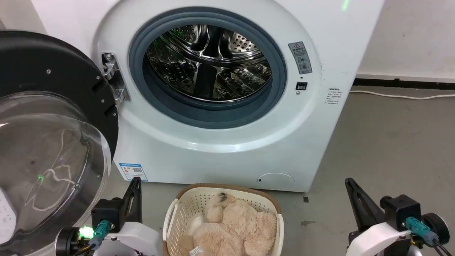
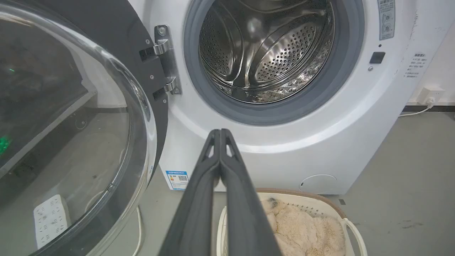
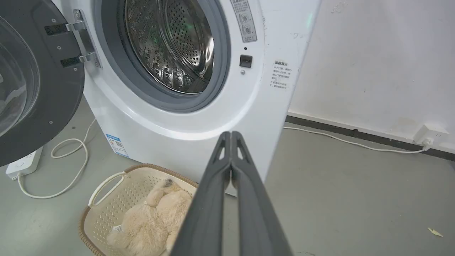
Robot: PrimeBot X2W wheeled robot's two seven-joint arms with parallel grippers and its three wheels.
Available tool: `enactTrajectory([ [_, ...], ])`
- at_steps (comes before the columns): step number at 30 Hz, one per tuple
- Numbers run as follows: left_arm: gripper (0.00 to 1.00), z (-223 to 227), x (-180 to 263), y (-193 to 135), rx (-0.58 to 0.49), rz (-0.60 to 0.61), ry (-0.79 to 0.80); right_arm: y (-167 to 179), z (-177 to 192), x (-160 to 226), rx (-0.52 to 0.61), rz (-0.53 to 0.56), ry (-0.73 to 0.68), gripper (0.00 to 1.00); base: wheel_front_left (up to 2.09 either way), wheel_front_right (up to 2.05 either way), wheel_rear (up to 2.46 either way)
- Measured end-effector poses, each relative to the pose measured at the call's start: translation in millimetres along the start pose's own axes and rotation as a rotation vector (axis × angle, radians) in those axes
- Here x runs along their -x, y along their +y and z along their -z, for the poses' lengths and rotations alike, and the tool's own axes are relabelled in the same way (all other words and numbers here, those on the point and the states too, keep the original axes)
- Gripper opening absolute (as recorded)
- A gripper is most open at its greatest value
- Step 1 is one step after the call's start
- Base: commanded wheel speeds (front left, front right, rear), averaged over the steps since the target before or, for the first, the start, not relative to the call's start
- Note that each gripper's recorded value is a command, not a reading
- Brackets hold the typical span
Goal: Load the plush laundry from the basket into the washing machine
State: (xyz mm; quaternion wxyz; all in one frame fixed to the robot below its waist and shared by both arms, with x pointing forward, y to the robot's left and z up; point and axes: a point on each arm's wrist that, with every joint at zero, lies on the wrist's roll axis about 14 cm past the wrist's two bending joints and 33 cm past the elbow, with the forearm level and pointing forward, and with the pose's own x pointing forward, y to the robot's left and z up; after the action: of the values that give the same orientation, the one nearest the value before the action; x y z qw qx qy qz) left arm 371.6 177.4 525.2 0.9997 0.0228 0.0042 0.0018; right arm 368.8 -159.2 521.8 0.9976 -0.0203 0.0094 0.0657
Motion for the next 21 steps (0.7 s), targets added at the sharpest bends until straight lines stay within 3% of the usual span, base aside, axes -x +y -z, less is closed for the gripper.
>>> enactTrajectory([
  [21, 0.00, 0.0, 0.0, 0.0, 0.000, 0.000, 0.000, 0.0, 0.0, 0.0, 0.000, 0.000, 0.000, 0.00, 0.00, 0.00, 0.00],
])
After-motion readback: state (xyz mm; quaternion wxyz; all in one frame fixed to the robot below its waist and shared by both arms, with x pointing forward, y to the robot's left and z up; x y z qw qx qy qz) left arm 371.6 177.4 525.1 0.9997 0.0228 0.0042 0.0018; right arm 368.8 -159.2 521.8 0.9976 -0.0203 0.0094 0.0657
